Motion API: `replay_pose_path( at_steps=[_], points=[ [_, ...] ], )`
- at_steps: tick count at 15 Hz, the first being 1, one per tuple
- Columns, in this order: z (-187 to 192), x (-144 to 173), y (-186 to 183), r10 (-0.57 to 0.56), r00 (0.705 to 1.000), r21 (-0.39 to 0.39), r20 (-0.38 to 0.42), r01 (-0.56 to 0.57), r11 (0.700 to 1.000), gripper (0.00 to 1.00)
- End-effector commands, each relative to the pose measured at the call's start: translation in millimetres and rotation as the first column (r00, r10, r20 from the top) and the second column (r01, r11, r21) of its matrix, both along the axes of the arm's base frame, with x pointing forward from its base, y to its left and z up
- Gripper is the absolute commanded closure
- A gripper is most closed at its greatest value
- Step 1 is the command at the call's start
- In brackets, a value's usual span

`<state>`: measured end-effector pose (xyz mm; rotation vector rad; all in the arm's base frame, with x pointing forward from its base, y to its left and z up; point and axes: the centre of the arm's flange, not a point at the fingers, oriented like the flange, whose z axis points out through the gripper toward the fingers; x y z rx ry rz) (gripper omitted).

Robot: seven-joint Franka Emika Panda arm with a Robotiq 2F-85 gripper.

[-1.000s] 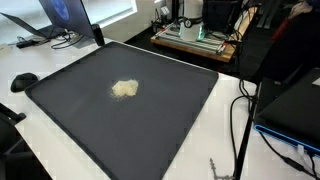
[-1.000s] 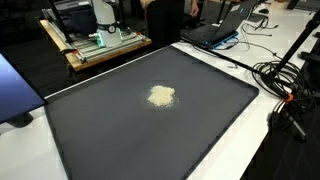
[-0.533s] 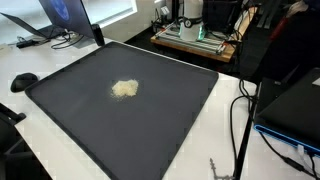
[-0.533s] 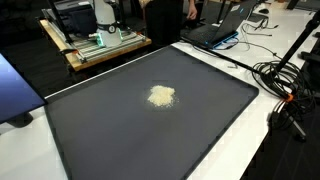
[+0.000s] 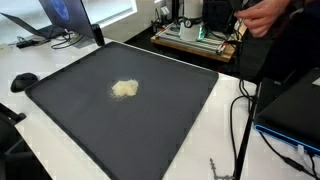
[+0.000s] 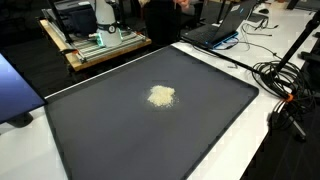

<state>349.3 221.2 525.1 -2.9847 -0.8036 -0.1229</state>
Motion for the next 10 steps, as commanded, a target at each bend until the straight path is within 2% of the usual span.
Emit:
replay_pose_path(
  at_steps=[1,3,6,7,10],
  points=[
    [8,13,-12,0.099,0.994,0.066,-0.043,-0.096,0.993,0.0],
    [9,21,-22,0.125,0.991,0.082,-0.055,-0.12,0.989,0.0],
    [10,29,-38,0.152,0.986,0.098,-0.068,-0.145,0.985,0.15],
    [10,32,-42,0.159,0.985,0.101,-0.072,-0.152,0.983,0.31],
    [11,35,-48,0.173,0.981,0.103,-0.086,-0.164,0.981,0.53]
  ],
)
